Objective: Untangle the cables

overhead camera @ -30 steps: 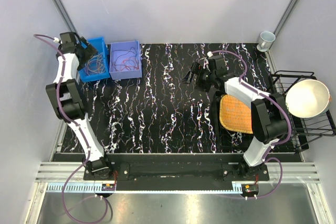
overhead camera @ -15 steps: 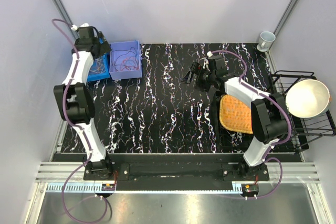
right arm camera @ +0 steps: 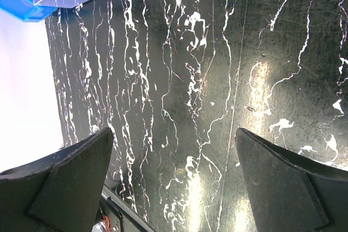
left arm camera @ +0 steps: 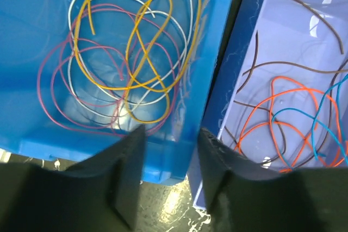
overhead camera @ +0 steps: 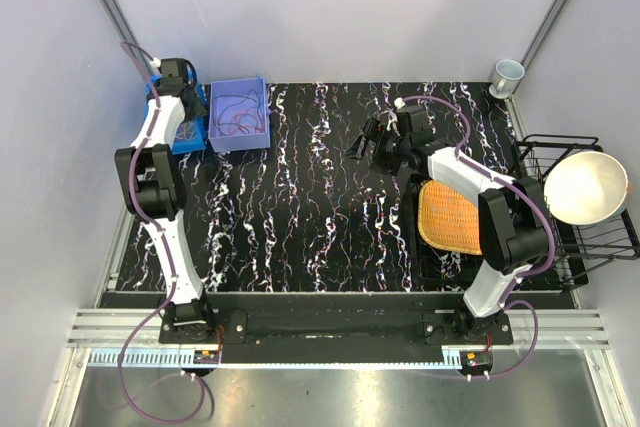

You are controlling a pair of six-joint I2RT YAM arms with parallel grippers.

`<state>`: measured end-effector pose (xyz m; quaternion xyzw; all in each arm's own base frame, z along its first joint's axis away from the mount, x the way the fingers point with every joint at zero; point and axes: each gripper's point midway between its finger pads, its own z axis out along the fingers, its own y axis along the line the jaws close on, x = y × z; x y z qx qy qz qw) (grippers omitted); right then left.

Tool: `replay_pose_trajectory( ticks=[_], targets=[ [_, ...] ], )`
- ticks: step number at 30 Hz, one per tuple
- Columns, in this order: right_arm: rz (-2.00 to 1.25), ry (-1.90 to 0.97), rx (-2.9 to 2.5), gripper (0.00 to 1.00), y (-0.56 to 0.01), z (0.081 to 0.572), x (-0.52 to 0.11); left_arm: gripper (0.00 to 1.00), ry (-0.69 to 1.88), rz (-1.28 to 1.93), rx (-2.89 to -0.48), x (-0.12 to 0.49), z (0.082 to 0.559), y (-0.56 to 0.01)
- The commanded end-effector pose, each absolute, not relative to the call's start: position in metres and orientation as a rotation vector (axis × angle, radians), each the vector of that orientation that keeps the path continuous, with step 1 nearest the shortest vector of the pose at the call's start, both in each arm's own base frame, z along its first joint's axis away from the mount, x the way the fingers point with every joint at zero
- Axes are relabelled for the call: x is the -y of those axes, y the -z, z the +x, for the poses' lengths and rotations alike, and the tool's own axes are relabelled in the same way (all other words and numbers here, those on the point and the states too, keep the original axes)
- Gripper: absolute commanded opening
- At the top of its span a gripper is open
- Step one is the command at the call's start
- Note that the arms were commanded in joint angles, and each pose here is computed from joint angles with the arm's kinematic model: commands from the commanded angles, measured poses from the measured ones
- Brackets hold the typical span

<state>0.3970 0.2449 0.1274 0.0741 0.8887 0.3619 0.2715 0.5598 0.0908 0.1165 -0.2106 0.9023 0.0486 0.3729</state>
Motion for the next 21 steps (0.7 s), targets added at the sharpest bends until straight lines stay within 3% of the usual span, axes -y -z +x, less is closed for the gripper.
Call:
replay_pose_trajectory(
  ticks=[1, 4, 7, 10, 21],
  targets=[
    [0.170, -1.024, -2.348, 1.00, -0.142, 0.399, -0.251, 0.28, -0.156, -0.511, -2.249, -0.098, 0.569, -0.143],
    [0.168, -1.020, -2.345, 1.00, -0.142, 0.399, -0.250, 0.15, -0.151, -0.493, -2.259, -0.096, 0.564, -0.145],
    [0.166, -1.028, -2.347, 1.00, -0.142, 0.400, -0.252, 0.14, -0.153, -0.489, -2.277, -0.092, 0.556, -0.141],
    [0.165, -1.039, -2.353, 0.99, -0.141, 0.398, -0.253, 0.04, -0.140, -0.461, -2.291, -0.083, 0.551, -0.138],
    [0.158, -1.036, -2.338, 1.00, -0.147, 0.397, -0.252, 0.05, -0.094, -0.109, -2.345, -0.032, 0.550, -0.129]
  ],
)
